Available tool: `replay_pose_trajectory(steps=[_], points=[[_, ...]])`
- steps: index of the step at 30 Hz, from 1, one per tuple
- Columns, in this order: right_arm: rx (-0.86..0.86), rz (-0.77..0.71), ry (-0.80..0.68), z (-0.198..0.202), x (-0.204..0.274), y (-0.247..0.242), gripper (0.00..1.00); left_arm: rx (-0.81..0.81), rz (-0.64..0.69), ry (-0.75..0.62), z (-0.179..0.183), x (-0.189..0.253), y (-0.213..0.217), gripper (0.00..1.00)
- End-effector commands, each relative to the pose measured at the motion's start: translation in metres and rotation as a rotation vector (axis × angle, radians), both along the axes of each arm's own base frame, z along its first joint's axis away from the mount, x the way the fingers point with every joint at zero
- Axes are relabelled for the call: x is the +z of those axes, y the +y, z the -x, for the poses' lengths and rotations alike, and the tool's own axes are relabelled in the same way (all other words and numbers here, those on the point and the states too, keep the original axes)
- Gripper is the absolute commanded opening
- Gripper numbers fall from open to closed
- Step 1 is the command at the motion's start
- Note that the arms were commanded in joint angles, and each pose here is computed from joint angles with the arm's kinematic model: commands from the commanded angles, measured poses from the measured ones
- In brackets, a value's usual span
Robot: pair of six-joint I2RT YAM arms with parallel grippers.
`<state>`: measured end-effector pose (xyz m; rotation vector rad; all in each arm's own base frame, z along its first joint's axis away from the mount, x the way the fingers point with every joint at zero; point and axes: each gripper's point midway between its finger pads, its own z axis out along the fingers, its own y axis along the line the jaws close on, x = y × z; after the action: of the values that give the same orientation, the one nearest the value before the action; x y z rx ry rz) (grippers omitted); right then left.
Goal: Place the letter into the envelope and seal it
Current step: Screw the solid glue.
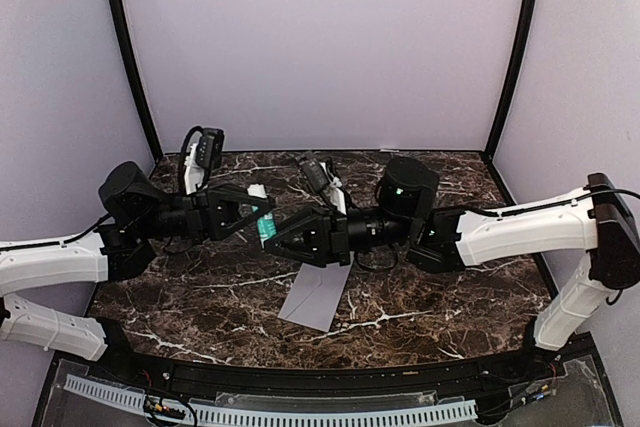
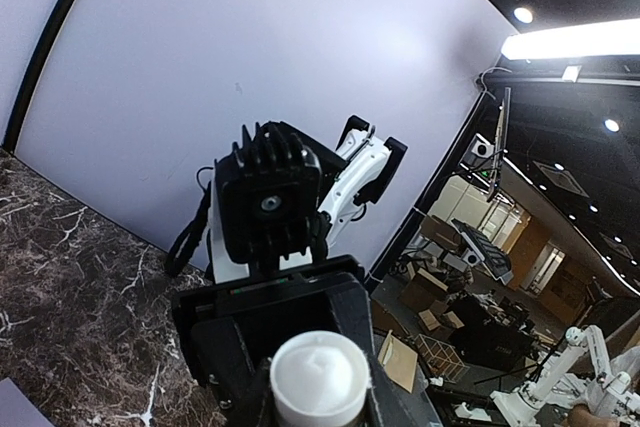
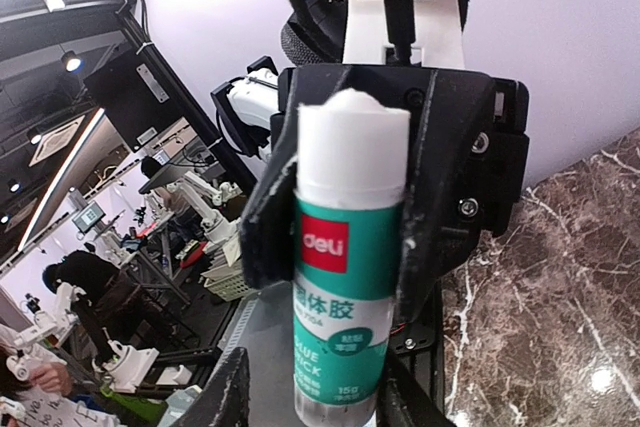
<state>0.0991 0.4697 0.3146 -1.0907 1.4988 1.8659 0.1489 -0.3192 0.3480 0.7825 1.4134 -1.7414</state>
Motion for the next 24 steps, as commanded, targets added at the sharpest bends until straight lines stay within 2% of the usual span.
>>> replay_pose_trajectory(steps=[1, 11, 18, 24], points=[[0.033, -0.065, -0.024, 0.006, 0.017, 0.003, 0.35, 0.002, 0.059, -0.062, 0.008, 0.020, 0.008, 0.00], [-0.002, -0.053, -0.017, 0.002, 0.013, 0.002, 0.15, 0.028, 0.048, -0.051, 0.004, 0.015, 0.008, 0.00], [-0.084, -0.015, -0.024, -0.011, 0.010, 0.002, 0.11, 0.042, 0.013, -0.037, 0.000, 0.007, 0.007, 0.00], [-0.244, 0.096, -0.007, -0.039, -0.006, 0.005, 0.09, 0.116, -0.147, -0.043, -0.010, -0.018, -0.008, 0.00]])
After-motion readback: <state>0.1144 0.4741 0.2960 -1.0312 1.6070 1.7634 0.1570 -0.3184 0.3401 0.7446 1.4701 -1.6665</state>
